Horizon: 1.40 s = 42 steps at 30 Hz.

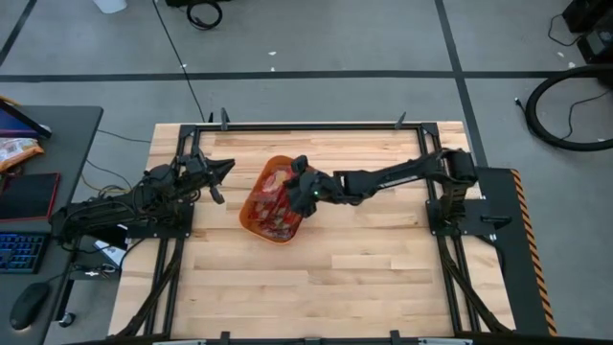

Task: Sort popcorn bags into baskets
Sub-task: Put the red popcorn pack into the orange bin, then return to Home Position

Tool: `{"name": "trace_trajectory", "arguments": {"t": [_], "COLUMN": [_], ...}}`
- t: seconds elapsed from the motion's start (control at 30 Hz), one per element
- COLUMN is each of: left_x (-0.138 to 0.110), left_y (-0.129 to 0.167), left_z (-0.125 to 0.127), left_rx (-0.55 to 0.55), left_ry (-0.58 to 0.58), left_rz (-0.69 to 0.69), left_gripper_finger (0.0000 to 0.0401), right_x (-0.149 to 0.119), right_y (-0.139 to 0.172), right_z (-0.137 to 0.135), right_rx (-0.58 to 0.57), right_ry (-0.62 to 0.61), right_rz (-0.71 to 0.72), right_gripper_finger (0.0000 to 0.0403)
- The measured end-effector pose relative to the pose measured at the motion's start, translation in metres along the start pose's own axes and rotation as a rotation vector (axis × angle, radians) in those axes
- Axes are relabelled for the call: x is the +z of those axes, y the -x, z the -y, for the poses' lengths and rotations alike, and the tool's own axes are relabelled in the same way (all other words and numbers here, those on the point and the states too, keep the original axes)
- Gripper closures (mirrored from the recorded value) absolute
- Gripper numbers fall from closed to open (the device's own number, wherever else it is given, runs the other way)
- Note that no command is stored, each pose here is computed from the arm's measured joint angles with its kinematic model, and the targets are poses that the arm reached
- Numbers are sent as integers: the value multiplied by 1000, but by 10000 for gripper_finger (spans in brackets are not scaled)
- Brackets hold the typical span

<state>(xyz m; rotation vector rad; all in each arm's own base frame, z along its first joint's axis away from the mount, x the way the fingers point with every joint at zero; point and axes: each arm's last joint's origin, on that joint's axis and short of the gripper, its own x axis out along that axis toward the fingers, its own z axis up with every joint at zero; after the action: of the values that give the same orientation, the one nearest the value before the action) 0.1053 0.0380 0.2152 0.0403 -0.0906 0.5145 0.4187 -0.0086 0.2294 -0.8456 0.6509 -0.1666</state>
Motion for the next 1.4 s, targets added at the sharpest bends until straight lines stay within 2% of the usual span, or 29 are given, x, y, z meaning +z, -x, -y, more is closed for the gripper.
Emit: {"name": "trace_trajectory", "arguments": {"t": [0.17, 0.33, 0.5, 0.63, 0.93, 1.13, 1.4], "left_x": [0, 2, 8, 9, 0, 1, 0], "left_y": [0, 3, 13, 22, 27, 27, 27], "left_z": [0, 2, 0, -2, -3, -3, -3], "left_rx": [-7, -90, -113, -112, -116, -109, -109], "left_ry": [4, -26, -13, -4, 20, 32, 5], "left_rz": [-2, 28, 90, 106, 29, 31, 24], "left_gripper_finger": [365, 365, 365, 365, 365, 365, 365], "right_x": [-1, 9, -4, -32, -86, -122, -158], "right_y": [-2, 27, 61, 79, 137, 170, 191], "right_z": [-4, 6, 11, -4, -20, -24, -35], "right_rx": [-18, -139, -102, -83, -144, -167, -162], "right_ry": [1, -13, -219, -318, -593, -743, -869], "right_rz": [-41, -122, -194, -194, 18, 156, 259], "right_gripper_finger": [340, 301, 299, 310, 316, 316, 316]}}
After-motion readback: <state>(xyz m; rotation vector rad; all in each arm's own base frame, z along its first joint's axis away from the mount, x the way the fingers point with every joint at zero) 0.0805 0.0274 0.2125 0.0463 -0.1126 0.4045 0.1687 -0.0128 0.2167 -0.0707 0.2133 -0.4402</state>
